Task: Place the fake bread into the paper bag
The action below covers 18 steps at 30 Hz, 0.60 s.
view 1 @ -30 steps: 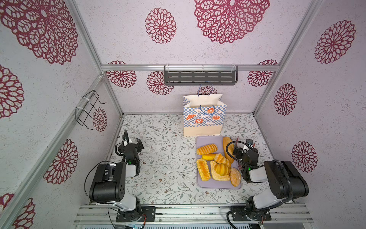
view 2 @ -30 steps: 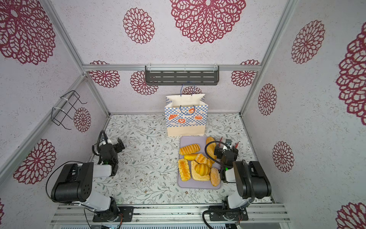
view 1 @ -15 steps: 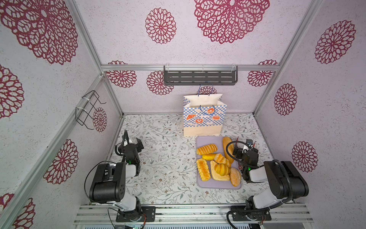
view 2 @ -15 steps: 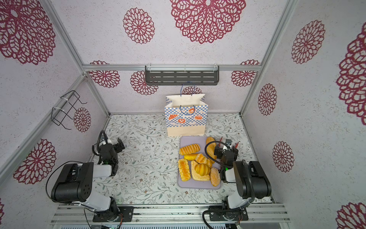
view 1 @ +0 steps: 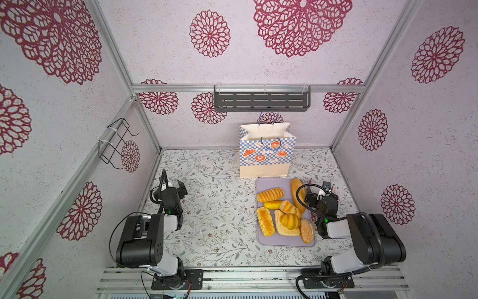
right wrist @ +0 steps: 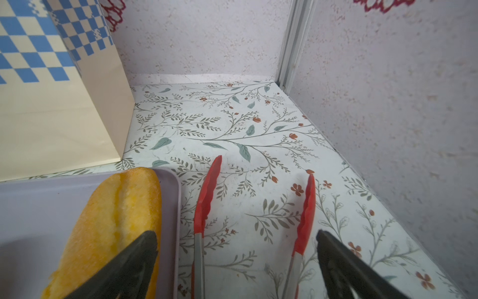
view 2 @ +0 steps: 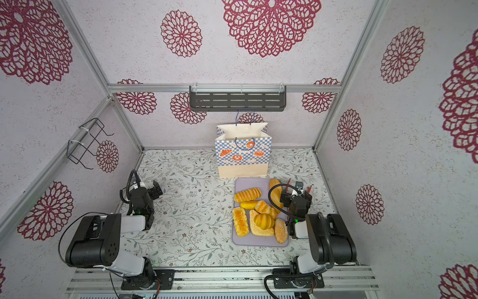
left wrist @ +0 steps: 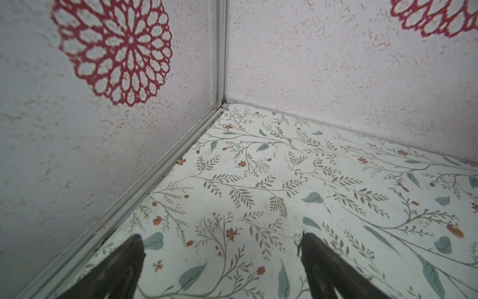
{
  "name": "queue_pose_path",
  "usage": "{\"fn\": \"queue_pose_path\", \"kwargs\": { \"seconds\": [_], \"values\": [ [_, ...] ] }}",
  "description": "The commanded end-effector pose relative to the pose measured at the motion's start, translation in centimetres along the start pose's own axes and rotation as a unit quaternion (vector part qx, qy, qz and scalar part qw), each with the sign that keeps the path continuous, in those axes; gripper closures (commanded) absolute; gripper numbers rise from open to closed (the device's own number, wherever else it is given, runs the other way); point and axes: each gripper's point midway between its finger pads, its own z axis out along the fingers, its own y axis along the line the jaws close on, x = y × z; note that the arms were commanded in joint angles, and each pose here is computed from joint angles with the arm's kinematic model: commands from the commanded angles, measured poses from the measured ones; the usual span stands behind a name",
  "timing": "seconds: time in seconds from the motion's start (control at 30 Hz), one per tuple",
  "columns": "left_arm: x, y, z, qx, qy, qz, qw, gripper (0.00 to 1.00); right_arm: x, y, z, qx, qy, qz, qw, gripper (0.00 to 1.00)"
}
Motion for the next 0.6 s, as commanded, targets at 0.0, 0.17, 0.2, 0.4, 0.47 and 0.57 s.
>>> {"fn": "queue_pose_path", "kwargs": {
  "seconds": [0.0, 0.17, 0.2, 0.4, 0.47, 0.57],
  "values": [
    [-3.5, 0.5, -0.5, -0.027, 0.017, -0.003, 0.999, 0.03, -4.3, -1.6, -0.6, 0.041, -0.021, 0.037, 0.998, 0.01],
    [-8.4, 1.0, -2.2, -0.046, 0.043, -0.066, 0.996, 0.03, -7.9, -3.4, -3.0, 0.078, -0.002, 0.135, 0.988, 0.01],
    [-9.5, 1.1, -2.6, -0.048, 0.046, -0.086, 0.994, 0.03, -8.3, -3.5, -3.5, 0.078, 0.012, 0.143, 0.986, 0.01],
    [-15.4, -6.7, -3.6, 0.124, 0.132, -0.159, 0.971, 0.02, -10.6, -1.4, -5.9, -0.016, 0.044, 0.223, 0.974, 0.19],
    [-17.1, -10.6, -4.4, 0.163, 0.152, -0.126, 0.967, 0.01, -11.9, 0.3, -6.7, -0.070, 0.049, 0.230, 0.969, 0.25],
    [-19.4, -17.5, -6.5, 0.223, 0.160, -0.063, 0.960, 0.05, -13.6, 3.2, -7.6, -0.150, 0.072, 0.236, 0.957, 0.28]
  ]
}}
